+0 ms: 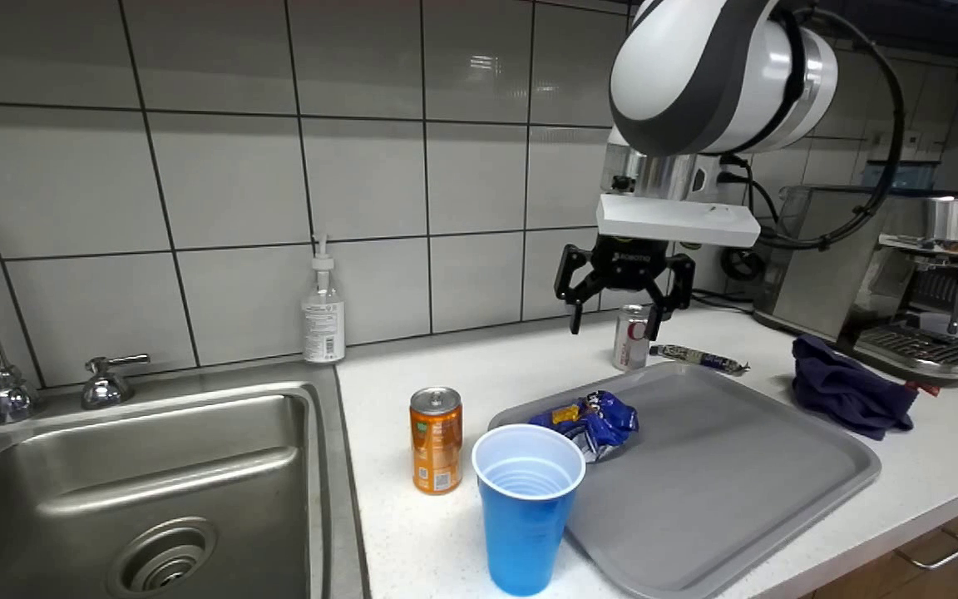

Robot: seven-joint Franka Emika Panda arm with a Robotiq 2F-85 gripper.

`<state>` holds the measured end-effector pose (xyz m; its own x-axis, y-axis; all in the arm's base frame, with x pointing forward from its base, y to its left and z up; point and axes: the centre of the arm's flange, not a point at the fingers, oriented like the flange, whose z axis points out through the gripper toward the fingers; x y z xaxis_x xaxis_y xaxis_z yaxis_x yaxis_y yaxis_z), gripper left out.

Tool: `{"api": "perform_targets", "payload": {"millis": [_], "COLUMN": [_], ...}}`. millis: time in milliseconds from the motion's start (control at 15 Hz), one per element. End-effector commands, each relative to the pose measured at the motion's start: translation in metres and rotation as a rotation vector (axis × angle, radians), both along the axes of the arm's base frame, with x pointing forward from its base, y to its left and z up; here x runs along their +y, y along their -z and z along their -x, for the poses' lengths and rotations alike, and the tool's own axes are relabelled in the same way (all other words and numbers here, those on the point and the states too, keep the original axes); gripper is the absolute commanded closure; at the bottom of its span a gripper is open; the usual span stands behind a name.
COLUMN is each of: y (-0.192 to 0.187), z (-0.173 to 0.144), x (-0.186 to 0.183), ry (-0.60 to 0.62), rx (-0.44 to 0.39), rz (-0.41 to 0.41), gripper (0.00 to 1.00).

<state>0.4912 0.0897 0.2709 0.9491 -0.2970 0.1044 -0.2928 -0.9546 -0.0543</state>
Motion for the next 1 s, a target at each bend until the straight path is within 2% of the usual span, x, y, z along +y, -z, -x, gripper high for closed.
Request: {"api": "perform_targets", "payload": {"millis": [0,467,933], "y": [-0.019,-0.035,-0.036], "z": [0.028,0.057,0.085], "x": [-0.002,0.017,0.044], "ry": [-0.056,-0.122,-0.195], "rx": [-0.032,-0.052,-0.05], "rz": [-0.038,-0.08,-0.076], "gripper": [0.0,0.0,0.0]}}
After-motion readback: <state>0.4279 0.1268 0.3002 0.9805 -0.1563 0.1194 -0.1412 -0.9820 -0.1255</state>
